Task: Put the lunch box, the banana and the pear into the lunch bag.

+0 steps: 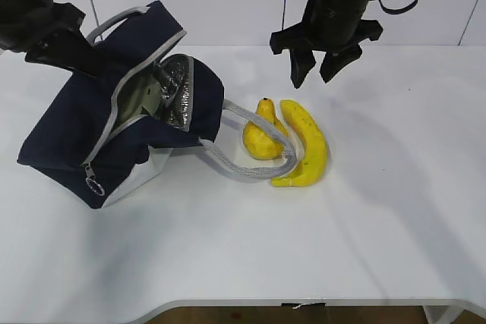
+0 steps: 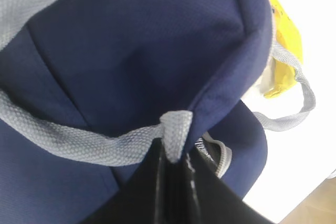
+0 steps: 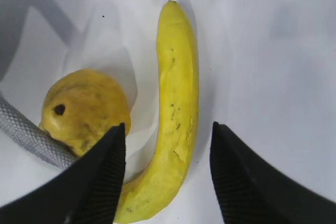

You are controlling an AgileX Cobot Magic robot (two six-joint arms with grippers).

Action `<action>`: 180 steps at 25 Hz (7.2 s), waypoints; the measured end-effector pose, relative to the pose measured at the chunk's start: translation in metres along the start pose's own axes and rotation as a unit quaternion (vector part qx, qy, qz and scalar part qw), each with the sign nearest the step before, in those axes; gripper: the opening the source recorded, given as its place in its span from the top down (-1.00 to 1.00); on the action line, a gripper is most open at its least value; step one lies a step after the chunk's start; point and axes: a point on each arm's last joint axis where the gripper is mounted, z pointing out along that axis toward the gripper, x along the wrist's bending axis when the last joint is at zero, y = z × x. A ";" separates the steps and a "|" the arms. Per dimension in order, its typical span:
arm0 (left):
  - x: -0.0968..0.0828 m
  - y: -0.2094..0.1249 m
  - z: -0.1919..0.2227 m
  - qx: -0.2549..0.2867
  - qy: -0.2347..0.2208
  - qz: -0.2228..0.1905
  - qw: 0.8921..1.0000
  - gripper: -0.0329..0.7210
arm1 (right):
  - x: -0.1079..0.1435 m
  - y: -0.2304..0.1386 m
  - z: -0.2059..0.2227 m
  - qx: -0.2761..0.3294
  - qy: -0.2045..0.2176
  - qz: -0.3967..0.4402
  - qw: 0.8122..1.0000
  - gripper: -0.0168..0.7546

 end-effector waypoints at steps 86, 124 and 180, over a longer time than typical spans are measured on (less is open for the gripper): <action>-0.001 0.006 0.001 -0.030 -0.009 -0.019 0.999 0.88 | 0.032 -0.007 -0.071 -0.055 0.188 -0.011 0.981 0.23; -0.014 0.014 0.000 -0.069 -0.091 -0.090 0.989 0.88 | 0.093 0.012 0.028 -0.062 0.304 -0.061 0.949 0.23; -0.013 0.010 0.001 -0.048 -0.080 -0.073 0.993 0.89 | 0.074 0.019 -0.034 -0.086 0.126 -0.162 0.975 -0.54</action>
